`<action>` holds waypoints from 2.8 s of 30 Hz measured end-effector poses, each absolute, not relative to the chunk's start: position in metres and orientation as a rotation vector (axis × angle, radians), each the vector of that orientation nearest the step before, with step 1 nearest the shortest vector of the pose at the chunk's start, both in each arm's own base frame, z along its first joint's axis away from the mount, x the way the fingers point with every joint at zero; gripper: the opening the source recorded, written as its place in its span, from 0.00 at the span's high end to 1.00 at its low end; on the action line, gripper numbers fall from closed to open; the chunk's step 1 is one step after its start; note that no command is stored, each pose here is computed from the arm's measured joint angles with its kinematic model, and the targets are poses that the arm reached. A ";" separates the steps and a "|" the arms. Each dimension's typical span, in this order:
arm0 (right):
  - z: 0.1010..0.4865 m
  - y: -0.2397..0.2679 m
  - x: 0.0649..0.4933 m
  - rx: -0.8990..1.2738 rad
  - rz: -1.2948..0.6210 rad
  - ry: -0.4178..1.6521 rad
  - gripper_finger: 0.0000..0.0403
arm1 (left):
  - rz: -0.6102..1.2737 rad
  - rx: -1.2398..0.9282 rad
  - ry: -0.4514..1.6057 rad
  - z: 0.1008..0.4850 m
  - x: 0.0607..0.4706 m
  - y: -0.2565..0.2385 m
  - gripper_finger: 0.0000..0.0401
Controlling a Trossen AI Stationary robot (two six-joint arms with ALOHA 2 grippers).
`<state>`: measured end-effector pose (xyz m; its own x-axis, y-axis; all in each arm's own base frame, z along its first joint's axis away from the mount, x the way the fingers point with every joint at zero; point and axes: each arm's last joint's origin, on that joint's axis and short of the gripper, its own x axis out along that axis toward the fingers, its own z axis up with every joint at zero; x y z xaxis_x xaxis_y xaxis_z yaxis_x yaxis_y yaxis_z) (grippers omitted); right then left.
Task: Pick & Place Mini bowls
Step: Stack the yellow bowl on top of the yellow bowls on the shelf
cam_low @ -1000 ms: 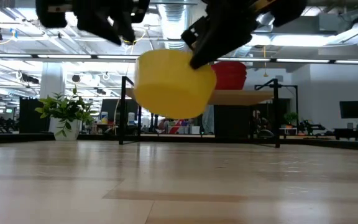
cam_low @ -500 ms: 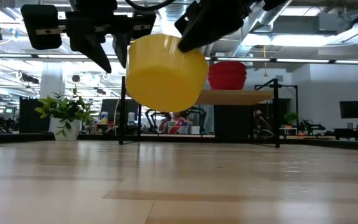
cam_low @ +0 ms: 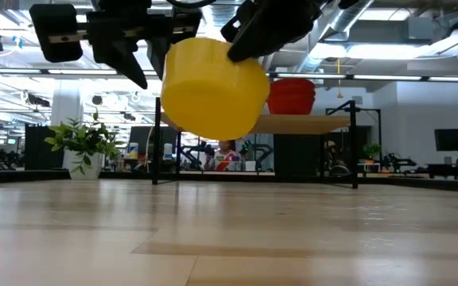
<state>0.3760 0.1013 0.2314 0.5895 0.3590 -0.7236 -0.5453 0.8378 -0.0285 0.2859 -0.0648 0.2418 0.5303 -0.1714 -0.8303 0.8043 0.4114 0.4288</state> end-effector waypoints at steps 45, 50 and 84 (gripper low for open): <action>0.242 0.105 0.381 -0.262 0.543 0.798 1.00 | -0.745 0.996 0.747 0.242 0.285 -0.076 0.78; 0.243 0.105 0.381 -0.262 0.543 0.795 1.00 | -0.749 0.993 0.742 0.242 0.285 -0.077 0.79; 0.244 0.106 0.382 -0.250 0.542 0.778 1.00 | -0.770 0.973 0.702 0.244 0.286 -0.078 0.81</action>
<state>0.3822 0.1058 0.2438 0.5851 0.3696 -0.7219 -0.5489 0.8357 -0.0169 0.2863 -0.0781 0.2439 0.5427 -0.2469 -0.8028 0.8222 0.3515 0.4477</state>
